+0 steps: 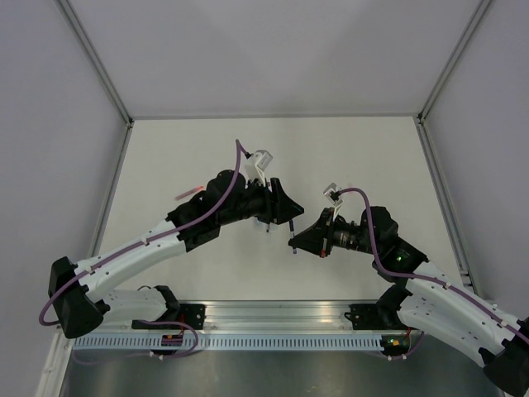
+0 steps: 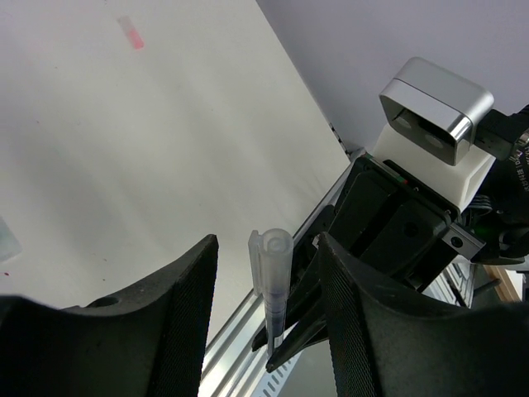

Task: Insert the pens into the pen caps

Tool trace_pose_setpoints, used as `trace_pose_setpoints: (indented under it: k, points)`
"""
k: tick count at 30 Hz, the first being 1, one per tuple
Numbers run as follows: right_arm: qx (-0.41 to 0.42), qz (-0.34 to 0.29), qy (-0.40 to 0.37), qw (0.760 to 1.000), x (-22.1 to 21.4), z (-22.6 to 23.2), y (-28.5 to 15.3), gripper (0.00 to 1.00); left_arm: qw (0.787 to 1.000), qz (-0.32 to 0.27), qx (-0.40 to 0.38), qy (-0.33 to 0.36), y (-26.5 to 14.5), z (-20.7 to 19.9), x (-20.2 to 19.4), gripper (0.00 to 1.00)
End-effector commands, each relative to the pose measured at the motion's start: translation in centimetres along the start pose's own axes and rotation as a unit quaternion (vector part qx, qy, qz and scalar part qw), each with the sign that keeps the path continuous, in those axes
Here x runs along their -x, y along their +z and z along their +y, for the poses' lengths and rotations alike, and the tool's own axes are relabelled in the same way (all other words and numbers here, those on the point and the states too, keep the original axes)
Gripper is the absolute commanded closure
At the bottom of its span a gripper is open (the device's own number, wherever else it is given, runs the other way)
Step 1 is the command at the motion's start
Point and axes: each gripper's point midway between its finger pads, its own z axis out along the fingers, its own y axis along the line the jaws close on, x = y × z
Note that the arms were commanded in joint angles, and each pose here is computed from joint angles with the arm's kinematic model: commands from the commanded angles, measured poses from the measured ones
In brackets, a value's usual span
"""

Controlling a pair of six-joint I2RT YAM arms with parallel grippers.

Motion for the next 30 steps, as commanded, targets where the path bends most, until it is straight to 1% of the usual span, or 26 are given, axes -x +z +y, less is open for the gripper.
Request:
trace_pose_setpoints:
  k: [1, 10, 17, 21, 23, 26, 27, 30]
  points:
    - [0.029, -0.021, -0.013, 0.999, 1.1, 1.3, 0.0, 1.0, 0.999, -0.031, -0.007, 0.022, -0.8, -1.3, 2.2, 0.43]
    - [0.033, -0.018, -0.012, 0.999, 1.0, 1.5, 0.0, 1.0, 0.999, -0.043, 0.008, 0.024, -1.1, -1.0, 2.9, 0.43]
    - [0.033, -0.013, -0.008, 0.999, 0.6, 1.4, 0.1, 1.0, 0.998, -0.058, -0.002, 0.026, -1.6, -1.7, 3.7, 0.43]
    - [0.034, -0.013, -0.008, 0.999, 0.6, 1.4, 0.2, 1.0, 0.998, -0.057, -0.002, 0.026, -1.7, -1.7, 3.7, 0.46]
    - [0.033, -0.014, -0.006, 0.999, 0.7, 1.4, 0.3, 1.0, 0.998, -0.056, 0.0, 0.025, -1.6, -1.6, 3.5, 0.51]
    - [0.033, -0.011, -0.005, 0.999, 0.5, 1.4, 0.3, 1.0, 0.998, -0.052, 0.0, 0.026, -1.6, -1.5, 3.3, 0.62]
    - [0.034, -0.01, -0.005, 0.999, 0.5, 1.4, 0.3, 1.0, 0.998, -0.051, -0.001, 0.026, -1.6, -1.5, 3.3, 0.79]
    - [0.032, -0.017, -0.007, 0.999, 0.9, 1.4, 0.4, 1.0, 0.999, -0.038, -0.01, 0.026, -1.7, -1.5, 2.5, 0.98]
